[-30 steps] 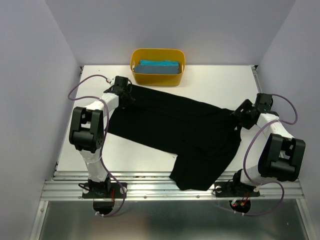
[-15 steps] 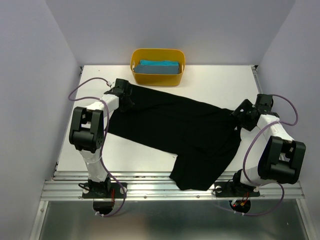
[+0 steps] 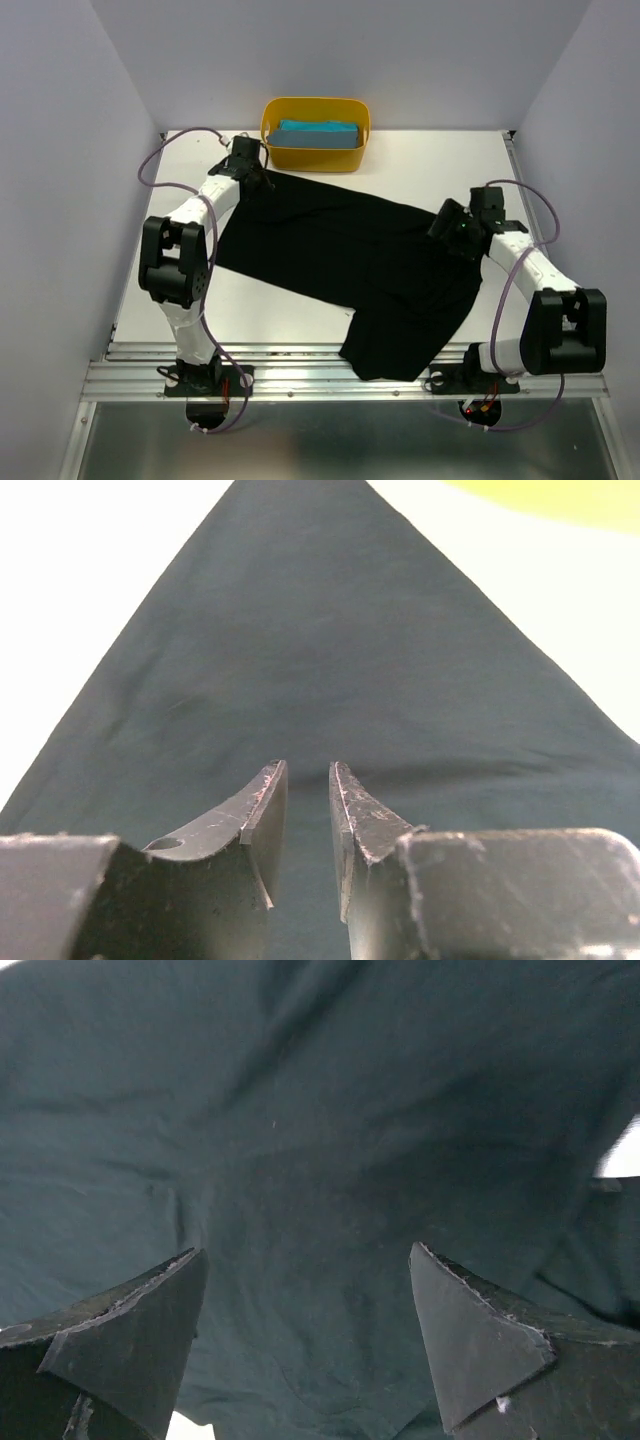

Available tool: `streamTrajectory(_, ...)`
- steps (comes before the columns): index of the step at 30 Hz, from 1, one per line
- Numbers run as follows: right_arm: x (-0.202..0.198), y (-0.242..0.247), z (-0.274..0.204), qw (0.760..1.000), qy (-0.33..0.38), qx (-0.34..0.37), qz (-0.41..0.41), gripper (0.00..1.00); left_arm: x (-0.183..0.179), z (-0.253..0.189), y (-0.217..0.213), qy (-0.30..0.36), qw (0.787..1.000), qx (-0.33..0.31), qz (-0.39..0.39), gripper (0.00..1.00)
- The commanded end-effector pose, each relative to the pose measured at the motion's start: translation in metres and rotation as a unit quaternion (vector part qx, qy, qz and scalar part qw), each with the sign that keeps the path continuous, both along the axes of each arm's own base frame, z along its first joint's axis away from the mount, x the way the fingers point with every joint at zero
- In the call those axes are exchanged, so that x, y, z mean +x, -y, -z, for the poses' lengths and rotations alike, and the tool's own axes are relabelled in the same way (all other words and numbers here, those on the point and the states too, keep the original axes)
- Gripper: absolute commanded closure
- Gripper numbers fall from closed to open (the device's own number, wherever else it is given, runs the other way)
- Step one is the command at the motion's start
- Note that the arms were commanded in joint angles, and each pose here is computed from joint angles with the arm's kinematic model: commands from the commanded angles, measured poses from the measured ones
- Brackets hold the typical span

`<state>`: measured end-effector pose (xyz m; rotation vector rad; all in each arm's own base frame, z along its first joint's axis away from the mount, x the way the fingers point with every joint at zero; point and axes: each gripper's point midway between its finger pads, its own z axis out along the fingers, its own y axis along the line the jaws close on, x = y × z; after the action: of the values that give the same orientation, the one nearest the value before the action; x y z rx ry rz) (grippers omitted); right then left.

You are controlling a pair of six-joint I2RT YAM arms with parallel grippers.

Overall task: Roll the t-shirts
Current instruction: Fold the T-shirt at the center of the board.

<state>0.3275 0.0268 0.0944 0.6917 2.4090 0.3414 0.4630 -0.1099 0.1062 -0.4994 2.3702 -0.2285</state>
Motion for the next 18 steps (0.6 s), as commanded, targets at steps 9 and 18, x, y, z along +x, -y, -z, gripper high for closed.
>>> streamTrajectory(9, 0.013, 0.003, 0.05, 0.997, -0.062, -0.03, 0.019, 0.11, 0.036, 0.04, 0.031, -0.031, 0.997, -0.013, 0.069, 0.66)
streamTrajectory(18, 0.013, 0.044, 0.073, 0.994, -0.083, -0.027, 0.071, 0.11, 0.028, 0.085, -0.009, -0.078, 0.996, -0.004, 0.029, 0.67)
